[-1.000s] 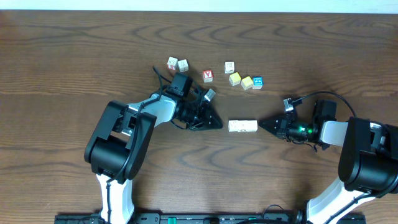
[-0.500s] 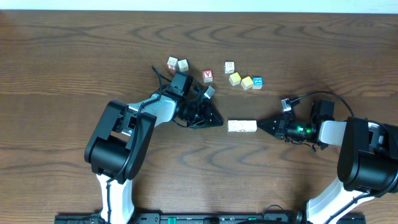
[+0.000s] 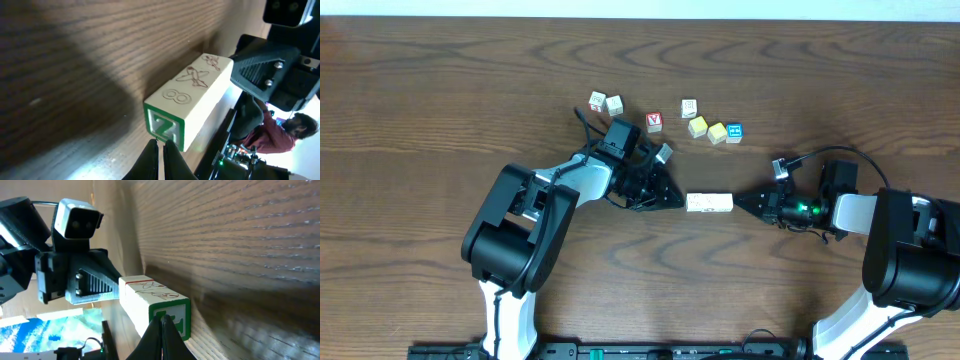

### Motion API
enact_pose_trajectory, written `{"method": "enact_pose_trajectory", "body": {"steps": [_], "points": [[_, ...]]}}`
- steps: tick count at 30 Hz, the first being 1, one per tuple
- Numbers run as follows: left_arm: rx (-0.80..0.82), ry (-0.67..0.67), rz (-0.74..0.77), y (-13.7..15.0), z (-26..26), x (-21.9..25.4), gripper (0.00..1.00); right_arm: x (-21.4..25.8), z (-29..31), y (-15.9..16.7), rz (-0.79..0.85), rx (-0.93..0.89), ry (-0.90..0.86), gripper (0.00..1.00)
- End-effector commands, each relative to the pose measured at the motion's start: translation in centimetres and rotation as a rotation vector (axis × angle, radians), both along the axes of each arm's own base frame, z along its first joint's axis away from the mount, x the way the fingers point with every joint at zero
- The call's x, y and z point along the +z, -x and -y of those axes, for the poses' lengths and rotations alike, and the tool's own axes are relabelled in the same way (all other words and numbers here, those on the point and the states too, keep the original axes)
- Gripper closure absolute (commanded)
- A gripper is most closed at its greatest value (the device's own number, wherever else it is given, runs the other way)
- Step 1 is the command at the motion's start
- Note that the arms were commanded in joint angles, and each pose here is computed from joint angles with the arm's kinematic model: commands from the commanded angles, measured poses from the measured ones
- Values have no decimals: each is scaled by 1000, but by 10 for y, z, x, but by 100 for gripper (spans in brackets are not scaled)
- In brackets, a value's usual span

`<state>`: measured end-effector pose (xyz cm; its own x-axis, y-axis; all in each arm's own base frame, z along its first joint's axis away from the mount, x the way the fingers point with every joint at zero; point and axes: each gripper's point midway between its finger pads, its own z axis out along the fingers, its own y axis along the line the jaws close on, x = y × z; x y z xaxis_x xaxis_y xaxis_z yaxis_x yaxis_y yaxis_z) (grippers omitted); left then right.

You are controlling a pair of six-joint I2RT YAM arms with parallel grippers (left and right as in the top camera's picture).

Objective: Lift 3 blocks

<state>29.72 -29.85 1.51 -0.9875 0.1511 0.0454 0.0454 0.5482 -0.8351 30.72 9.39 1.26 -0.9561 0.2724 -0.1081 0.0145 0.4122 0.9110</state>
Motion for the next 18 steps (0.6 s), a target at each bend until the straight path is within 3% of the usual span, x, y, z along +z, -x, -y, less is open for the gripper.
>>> {"method": "enact_pose_trajectory", "body": {"steps": [1, 18], "points": [[14, -30, -49, 4, -4, -19, 93, 0, -3, 2, -7, 6, -11, 99], [-21, 60, -36, 4, 5, -9, 93, 0, -3, 3, -12, 7, -12, 99]]}}
